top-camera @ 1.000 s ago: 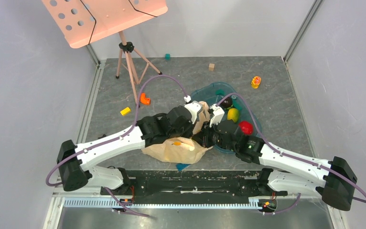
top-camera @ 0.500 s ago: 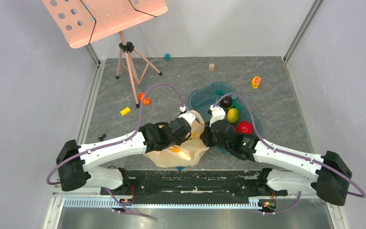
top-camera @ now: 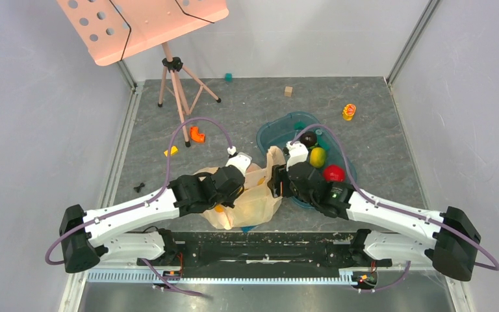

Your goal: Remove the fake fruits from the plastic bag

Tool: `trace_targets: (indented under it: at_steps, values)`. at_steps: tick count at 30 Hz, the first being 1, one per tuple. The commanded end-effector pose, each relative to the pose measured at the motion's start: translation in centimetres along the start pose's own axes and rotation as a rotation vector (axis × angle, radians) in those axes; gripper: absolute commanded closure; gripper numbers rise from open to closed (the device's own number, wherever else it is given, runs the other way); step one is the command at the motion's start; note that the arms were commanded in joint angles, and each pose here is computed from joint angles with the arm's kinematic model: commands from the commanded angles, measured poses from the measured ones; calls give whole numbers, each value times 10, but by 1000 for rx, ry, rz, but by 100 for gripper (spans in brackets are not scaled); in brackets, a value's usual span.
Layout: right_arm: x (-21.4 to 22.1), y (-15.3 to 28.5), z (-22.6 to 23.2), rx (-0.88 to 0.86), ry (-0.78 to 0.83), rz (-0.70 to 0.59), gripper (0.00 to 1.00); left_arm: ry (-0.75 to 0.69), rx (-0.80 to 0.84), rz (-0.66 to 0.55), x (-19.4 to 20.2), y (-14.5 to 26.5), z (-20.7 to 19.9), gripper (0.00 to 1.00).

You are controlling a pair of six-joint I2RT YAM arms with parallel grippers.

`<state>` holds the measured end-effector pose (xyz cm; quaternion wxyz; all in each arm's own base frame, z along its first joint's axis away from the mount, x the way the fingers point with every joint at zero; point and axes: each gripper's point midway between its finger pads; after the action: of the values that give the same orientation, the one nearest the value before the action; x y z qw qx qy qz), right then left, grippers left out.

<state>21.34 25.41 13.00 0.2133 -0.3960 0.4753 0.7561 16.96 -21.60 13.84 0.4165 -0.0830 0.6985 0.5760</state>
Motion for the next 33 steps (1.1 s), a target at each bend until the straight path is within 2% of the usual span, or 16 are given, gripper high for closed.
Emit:
trace_targets:
  at_steps: [1, 4, 7, 12, 14, 16, 20, 21, 23, 33]
  values:
    - [-32, 10, 8, -44, 9, -112, 28, 39, -11, -8, 1, 1, 1, 98]
    - [-34, 12, 8, -47, 14, -119, 18, 39, -2, -6, 2, 0, -1, 98]
    - [-31, 8, 13, -66, 19, -107, 14, 42, 9, -10, 2, 0, -2, 98]
    - [-28, -8, 18, -52, 34, -76, 13, 50, 19, -18, 1, 0, -4, 98]
    - [-27, -14, 19, -40, 43, -64, 16, 55, 21, -22, 1, 1, -3, 98]
    - [-28, -18, 21, -38, 48, -59, 32, 59, 19, -28, 1, 2, -2, 98]
    - [-37, -13, 23, -53, 37, -97, 79, 62, 12, -28, 4, 2, 0, 98]
    - [-42, -10, 22, -54, 29, -119, 88, 62, 11, -26, 6, 1, 1, 98]
    - [-54, 0, 21, -57, 6, -171, 100, 63, 11, -16, 10, -1, 1, 98]
    - [-131, 58, 25, -96, -38, -421, 100, 82, -70, 14, 27, -12, 14, 98]
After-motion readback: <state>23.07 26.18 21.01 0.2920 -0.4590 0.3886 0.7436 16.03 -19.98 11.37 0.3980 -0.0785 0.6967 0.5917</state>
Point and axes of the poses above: each gripper's point midway between its finger pads, its own y axis back along the fingers, its own z axis along the line the jaws close on, x = y × z, and after that the axes turned 2 degrees about y, right-handed
